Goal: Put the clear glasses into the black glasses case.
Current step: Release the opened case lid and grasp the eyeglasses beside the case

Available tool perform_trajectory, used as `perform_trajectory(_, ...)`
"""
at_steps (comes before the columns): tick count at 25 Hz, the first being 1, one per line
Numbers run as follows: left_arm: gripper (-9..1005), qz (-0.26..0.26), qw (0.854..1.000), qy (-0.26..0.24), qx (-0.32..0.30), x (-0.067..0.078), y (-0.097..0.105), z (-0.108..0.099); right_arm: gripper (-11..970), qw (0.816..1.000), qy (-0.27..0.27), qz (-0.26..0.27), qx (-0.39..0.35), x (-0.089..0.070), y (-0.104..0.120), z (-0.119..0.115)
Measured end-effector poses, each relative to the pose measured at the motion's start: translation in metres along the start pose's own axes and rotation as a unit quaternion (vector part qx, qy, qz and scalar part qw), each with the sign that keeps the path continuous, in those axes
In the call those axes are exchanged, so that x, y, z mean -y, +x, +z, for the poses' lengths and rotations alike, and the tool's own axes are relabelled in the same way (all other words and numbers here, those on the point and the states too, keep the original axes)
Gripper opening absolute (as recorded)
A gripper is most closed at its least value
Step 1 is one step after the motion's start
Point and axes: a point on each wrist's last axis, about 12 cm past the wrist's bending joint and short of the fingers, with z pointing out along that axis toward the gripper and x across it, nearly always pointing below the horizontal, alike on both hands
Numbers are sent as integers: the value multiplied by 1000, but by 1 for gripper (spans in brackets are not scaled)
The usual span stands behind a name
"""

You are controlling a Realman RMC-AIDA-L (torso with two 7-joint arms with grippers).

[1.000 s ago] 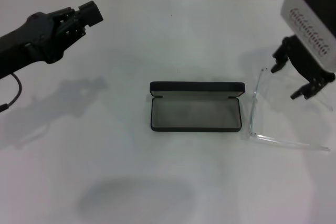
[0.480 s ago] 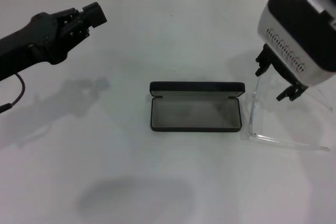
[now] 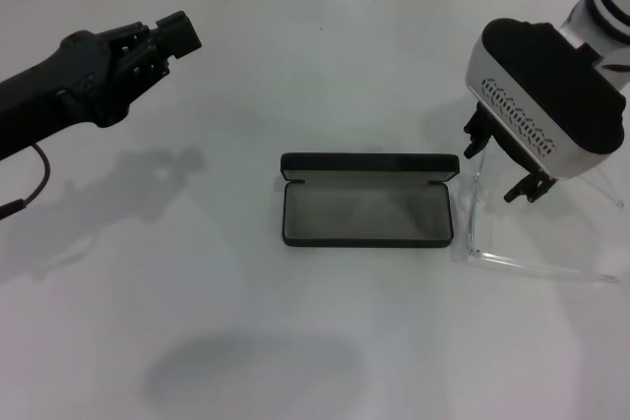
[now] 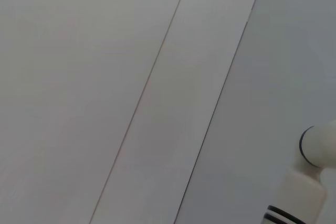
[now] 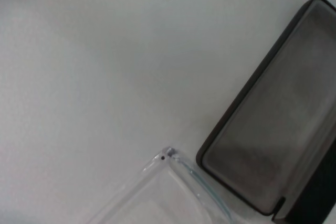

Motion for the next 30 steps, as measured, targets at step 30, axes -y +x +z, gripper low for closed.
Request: perform_trajectory(30,97,-8,1000,-12,-5,-1,8,-7,619,999,-23,14,22,4,2,19)
